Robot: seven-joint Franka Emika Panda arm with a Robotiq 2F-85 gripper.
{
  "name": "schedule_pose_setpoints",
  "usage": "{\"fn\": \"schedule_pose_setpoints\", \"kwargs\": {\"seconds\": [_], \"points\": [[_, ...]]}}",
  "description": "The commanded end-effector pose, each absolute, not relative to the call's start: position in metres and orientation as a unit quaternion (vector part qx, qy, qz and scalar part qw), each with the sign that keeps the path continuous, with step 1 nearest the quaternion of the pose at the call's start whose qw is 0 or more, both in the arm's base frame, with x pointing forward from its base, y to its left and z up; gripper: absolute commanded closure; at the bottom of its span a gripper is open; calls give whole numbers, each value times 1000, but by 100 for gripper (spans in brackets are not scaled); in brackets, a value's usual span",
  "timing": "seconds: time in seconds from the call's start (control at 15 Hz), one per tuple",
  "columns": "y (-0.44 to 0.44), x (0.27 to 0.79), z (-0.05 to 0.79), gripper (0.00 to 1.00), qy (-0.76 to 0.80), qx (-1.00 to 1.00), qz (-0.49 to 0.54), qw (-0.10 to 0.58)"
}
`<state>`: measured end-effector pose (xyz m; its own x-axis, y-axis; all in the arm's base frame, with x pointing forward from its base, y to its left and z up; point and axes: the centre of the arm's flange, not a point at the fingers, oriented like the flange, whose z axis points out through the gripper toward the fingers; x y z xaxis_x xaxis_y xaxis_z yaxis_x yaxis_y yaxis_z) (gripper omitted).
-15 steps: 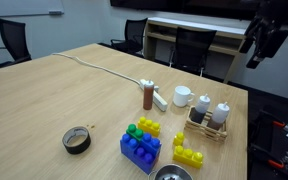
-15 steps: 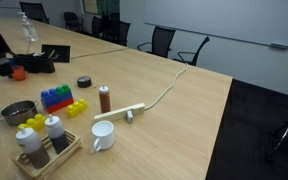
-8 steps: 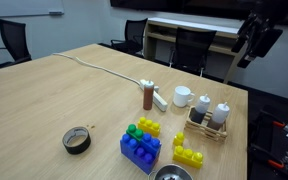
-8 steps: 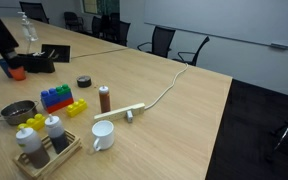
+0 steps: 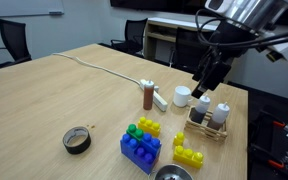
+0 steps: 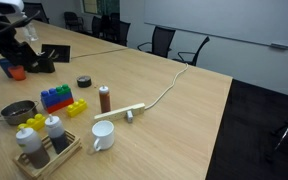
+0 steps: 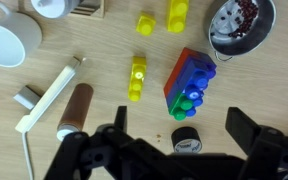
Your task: Put the right blue legos on the table
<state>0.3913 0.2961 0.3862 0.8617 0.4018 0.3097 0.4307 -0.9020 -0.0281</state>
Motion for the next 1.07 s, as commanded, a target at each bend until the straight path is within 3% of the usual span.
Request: {"fn": "schedule_pose_setpoints", "kwargs": {"seconds": [0.0,1.0], "points": [[318,421,362,0,-198,-965,-145,89],[366,429,324,0,-161,-972,-135,106]]}}
